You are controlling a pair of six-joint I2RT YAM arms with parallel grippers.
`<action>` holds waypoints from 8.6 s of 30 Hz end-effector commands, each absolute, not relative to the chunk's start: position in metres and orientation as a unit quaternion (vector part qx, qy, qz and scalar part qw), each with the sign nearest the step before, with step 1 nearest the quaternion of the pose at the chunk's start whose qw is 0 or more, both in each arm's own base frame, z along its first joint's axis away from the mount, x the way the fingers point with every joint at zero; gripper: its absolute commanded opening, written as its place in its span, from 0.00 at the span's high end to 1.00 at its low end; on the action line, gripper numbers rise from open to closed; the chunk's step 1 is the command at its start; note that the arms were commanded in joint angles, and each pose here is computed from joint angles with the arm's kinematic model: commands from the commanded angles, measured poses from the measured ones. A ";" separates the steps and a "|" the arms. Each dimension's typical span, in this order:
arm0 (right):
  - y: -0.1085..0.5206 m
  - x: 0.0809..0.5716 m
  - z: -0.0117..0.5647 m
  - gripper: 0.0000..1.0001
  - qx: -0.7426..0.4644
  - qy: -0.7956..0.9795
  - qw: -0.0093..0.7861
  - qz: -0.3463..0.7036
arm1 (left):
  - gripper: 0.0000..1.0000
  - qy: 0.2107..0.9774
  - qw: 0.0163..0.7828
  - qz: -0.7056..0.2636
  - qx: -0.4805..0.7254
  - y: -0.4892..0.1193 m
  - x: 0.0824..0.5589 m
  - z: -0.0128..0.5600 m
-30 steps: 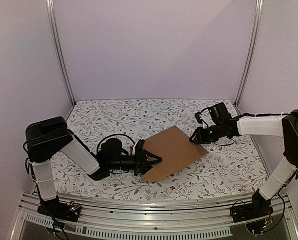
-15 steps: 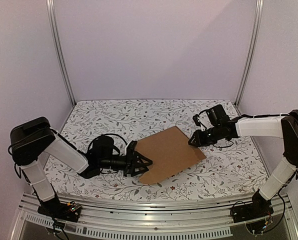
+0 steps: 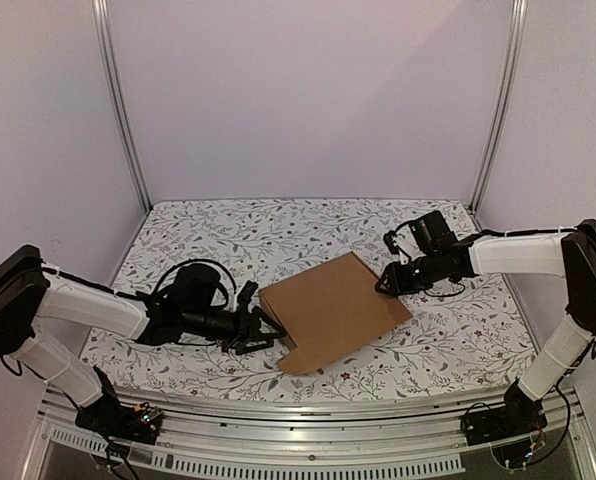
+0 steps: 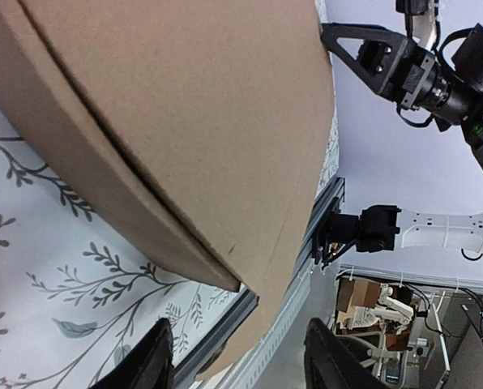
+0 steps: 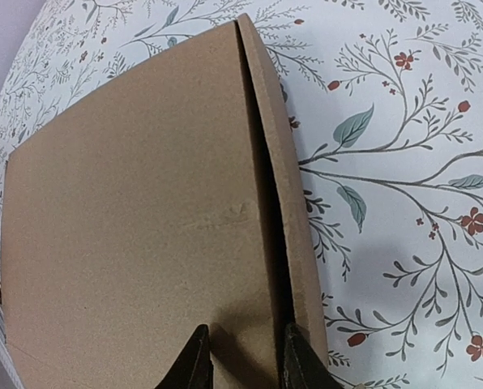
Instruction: Fold the paper box
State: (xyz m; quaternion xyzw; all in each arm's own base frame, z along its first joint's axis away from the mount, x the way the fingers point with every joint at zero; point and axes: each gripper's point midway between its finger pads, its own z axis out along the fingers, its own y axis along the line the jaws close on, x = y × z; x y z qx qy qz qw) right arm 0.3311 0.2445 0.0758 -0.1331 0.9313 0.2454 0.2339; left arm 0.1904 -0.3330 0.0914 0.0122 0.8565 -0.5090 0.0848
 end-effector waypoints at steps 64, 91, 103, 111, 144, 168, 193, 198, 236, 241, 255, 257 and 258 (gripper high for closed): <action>0.220 0.295 0.036 0.63 -0.173 0.955 0.205 0.125 | 0.53 0.919 0.142 -0.358 0.083 -0.352 0.244 0.046; 0.310 0.234 0.063 0.59 -0.199 0.933 0.203 0.222 | 0.67 0.933 0.177 -0.310 0.052 -0.267 0.275 0.064; 0.297 0.256 0.083 0.01 -0.181 0.929 0.248 0.204 | 0.65 0.939 0.190 -0.281 0.052 -0.248 0.270 0.066; 0.262 0.287 0.121 0.01 -0.149 0.923 0.319 0.153 | 0.60 0.939 0.205 -0.271 0.055 -0.242 0.270 0.076; 0.283 0.303 0.052 0.49 -0.021 0.921 0.182 0.344 | 0.26 0.921 0.234 -0.311 0.026 -0.227 0.269 0.089; 0.253 0.286 0.025 0.97 0.004 0.939 0.179 0.293 | 0.20 0.897 0.202 -0.392 0.029 -0.254 0.262 0.085; 0.237 0.274 0.014 1.00 0.002 0.947 0.179 0.267 | 0.01 0.854 0.165 -0.492 -0.031 -0.281 0.252 0.061; 0.234 0.272 0.014 1.00 0.000 0.948 0.179 0.265 | 0.01 0.838 0.169 -0.517 -0.036 -0.289 0.257 0.064; 0.242 0.275 0.044 0.93 -0.022 0.937 0.199 0.288 | 0.57 0.755 0.161 -0.635 -0.034 -0.311 0.254 0.117; 0.243 0.280 0.092 0.68 -0.071 0.916 0.259 0.297 | 0.63 0.750 0.156 -0.642 -0.027 -0.305 0.252 0.130; 0.263 0.223 0.262 0.24 -0.312 0.756 0.412 0.401 | 0.76 0.716 0.129 -0.686 0.014 -0.283 0.232 0.202; 0.268 0.208 0.280 0.10 -0.345 0.729 0.425 0.410 | 0.80 0.710 0.122 -0.694 0.021 -0.280 0.228 0.214; 0.271 0.199 0.289 0.02 -0.364 0.715 0.433 0.410 | 0.81 0.706 0.120 -0.697 0.027 -0.279 0.225 0.221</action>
